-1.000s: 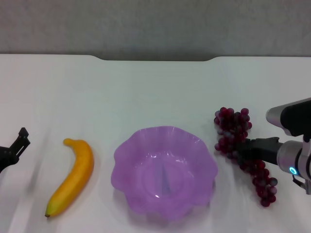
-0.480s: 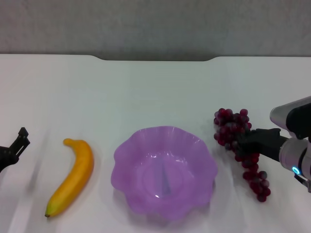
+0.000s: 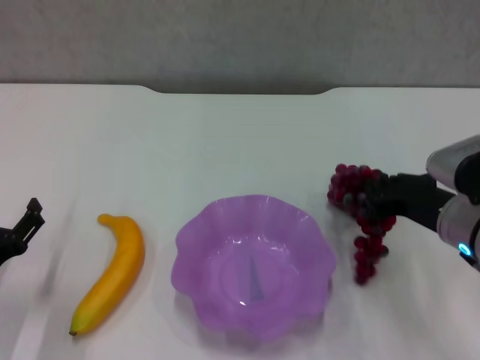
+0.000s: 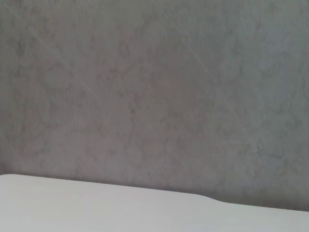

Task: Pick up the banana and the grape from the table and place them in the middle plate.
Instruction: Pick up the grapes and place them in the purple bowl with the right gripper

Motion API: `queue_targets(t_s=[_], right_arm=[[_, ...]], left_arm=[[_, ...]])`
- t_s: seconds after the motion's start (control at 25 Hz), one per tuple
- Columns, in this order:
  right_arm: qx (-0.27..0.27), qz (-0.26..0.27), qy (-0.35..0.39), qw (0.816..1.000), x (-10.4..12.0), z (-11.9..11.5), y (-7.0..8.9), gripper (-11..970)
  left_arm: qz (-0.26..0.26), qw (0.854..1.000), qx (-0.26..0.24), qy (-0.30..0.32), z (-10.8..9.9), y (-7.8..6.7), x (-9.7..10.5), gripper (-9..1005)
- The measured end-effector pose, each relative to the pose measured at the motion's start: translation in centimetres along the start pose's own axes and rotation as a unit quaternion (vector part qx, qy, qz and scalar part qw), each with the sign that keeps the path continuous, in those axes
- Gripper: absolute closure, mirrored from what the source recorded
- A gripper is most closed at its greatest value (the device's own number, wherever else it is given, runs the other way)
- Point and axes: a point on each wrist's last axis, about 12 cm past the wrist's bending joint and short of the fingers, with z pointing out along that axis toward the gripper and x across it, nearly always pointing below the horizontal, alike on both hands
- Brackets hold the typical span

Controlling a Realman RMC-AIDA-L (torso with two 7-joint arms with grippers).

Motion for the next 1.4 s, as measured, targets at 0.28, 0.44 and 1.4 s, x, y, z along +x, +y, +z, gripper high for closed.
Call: queue_targets(t_s=[0.28, 0.44, 1.4], right_arm=[[-0.006, -0.025, -0.025, 0.999, -2.1, -1.3, 0.4, 807], [-0.011, -0.037, -0.039, 0.999, -3.6, -1.7, 0.6, 809], [-0.148, -0.119, -0.043, 0.981, -8.2, 1.9, 8.7, 816]], left_arm=[[0.000, 1.000, 0.000, 0.000, 0.0, 0.0, 0.0, 90], [0.000, 1.000, 0.000, -0.001, 0.0, 0.0, 0.0, 90], [-0.001, 1.000, 0.009, -0.009, 0.5, -0.4, -0.4, 89]])
